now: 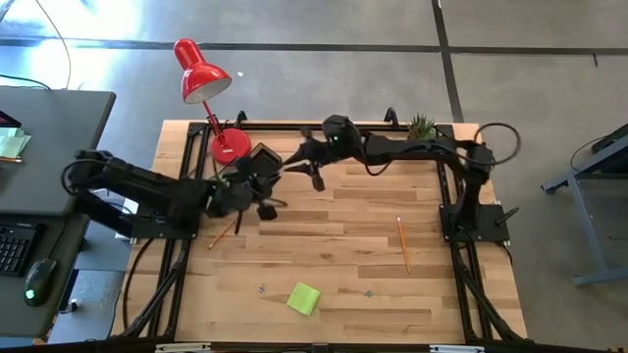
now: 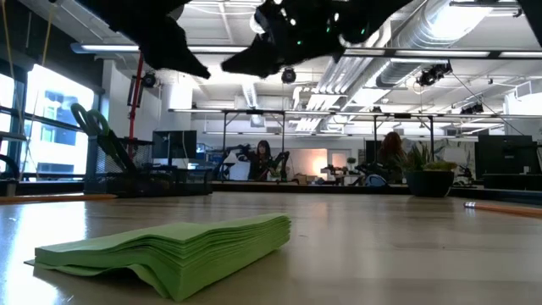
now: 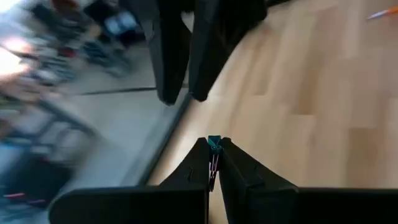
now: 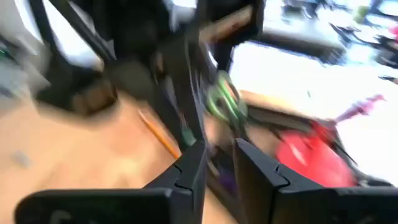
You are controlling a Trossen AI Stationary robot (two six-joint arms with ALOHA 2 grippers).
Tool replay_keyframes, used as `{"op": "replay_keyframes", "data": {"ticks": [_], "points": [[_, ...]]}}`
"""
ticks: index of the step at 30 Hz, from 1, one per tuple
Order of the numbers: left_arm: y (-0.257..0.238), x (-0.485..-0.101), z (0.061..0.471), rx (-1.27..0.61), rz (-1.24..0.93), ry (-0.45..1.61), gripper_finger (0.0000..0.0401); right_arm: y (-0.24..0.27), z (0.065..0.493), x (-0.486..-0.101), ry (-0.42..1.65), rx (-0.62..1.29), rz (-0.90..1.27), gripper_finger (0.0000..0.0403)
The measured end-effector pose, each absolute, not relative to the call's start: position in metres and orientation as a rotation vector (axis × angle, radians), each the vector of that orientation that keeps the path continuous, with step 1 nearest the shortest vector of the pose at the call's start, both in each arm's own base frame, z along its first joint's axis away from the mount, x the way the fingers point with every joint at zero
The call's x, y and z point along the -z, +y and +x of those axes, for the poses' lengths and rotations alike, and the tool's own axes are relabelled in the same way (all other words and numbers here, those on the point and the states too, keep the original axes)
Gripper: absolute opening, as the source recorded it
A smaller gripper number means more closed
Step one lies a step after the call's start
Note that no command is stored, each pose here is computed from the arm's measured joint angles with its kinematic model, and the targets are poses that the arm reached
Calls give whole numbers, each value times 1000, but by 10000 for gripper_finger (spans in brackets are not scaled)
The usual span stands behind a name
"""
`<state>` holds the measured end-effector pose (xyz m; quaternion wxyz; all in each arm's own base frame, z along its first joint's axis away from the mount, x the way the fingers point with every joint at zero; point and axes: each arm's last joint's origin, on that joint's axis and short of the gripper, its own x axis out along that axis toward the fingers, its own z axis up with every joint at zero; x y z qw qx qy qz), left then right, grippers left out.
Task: Pick and place office supplies into organizer
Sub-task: Put the top blue binder clip into the desk organizer
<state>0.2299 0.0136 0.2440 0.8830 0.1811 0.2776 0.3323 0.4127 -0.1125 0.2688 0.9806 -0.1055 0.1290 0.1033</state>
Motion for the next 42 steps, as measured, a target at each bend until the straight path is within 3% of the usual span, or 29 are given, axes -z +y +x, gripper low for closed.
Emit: {"op": "replay_keyframes", "data": {"ticks": [3, 6, 12, 22, 33, 42], "points": [[27, -246, 214, -607, 248, 632, 1, -100, 401, -282, 369, -91, -297, 74], [40, -244, 196, -672, 142, 716, 1, -87, 390, -293, 436, -43, -303, 74], [54, -235, 185, -749, -63, 789, 1, -62, 383, -288, 562, -120, -176, 74], [76, -203, 179, -866, -92, 1092, 1, -35, 399, -250, 633, -187, -156, 74], [83, -197, 180, -808, -206, 1111, 2, -37, 399, -250, 632, -141, -125, 74], [84, -197, 180, -816, -201, 1110, 62, -37, 399, -250, 634, -139, -117, 74]]}}
